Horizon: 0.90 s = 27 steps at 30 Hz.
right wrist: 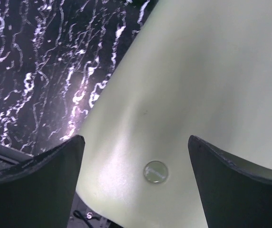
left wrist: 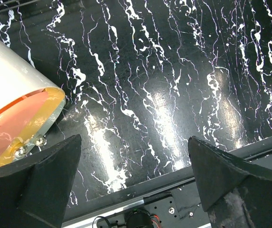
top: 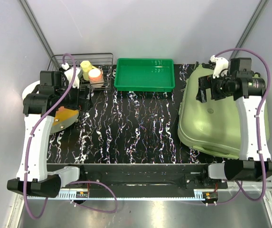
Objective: Open, take out, and arrange the luggage
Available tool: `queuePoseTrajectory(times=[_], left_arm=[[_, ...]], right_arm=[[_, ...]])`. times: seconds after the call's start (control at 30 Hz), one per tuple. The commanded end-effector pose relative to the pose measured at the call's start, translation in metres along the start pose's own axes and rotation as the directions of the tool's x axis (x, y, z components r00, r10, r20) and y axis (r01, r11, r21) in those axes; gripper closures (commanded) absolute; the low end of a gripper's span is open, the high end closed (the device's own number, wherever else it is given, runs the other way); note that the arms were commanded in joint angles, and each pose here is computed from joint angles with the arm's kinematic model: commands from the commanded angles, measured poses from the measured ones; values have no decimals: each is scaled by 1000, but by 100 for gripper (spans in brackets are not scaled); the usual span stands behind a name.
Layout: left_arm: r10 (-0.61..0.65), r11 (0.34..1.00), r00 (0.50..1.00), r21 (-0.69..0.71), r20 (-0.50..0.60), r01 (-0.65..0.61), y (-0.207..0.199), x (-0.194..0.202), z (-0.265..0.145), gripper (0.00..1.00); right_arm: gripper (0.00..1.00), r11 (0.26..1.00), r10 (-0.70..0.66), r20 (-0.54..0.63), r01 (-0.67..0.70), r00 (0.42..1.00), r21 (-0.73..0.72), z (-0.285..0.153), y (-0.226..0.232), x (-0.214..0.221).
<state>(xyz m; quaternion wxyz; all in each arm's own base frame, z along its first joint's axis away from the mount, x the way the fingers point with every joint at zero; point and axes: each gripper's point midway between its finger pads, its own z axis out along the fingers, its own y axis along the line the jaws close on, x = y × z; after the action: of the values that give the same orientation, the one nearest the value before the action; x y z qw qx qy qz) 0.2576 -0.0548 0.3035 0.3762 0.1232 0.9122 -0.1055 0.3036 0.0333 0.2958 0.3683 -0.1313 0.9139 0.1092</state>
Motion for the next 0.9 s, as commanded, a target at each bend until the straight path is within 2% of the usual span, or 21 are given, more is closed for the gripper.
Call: queuePoseTrajectory(times=[0.0,0.1,0.13,0.23,0.47,0.6,0.73,0.83,0.87], left_arm=[[56,998,996,5,74,-56,-6,-15,-3,1],[95,995,994,13,46,-96,-14,-10,4,1],[111,994,993,7,46,-111,-16,-10,5,1],[143,989,988,10,54,-144,-23,-11,10,1],[142,984,989,97,51,-146,-39,-11,19,1],[147,974,986,163,74,-157,-52,-12,18,1],[157,968,984,182,86,-171,-56,-12,18,1],[163,968,983,181,81,-175,-56,-11,20,1],[163,968,983,178,83,-176,-55,-11,19,1]], right_arm=[[0,984,-107,-75,117,991,135,-13,-32,-14],[0,963,-171,-124,193,977,189,-26,-56,-7],[0,964,-121,-131,148,984,221,-36,-76,0],[0,980,-22,-177,56,984,189,-53,-99,21],[0,979,122,-189,-87,974,182,-86,-134,72],[2,969,144,-214,-94,966,229,-102,-160,96],[15,924,93,-247,9,964,382,-124,-196,105],[26,859,43,-306,121,951,497,-139,-225,111],[35,833,37,-333,155,942,532,-144,-237,115]])
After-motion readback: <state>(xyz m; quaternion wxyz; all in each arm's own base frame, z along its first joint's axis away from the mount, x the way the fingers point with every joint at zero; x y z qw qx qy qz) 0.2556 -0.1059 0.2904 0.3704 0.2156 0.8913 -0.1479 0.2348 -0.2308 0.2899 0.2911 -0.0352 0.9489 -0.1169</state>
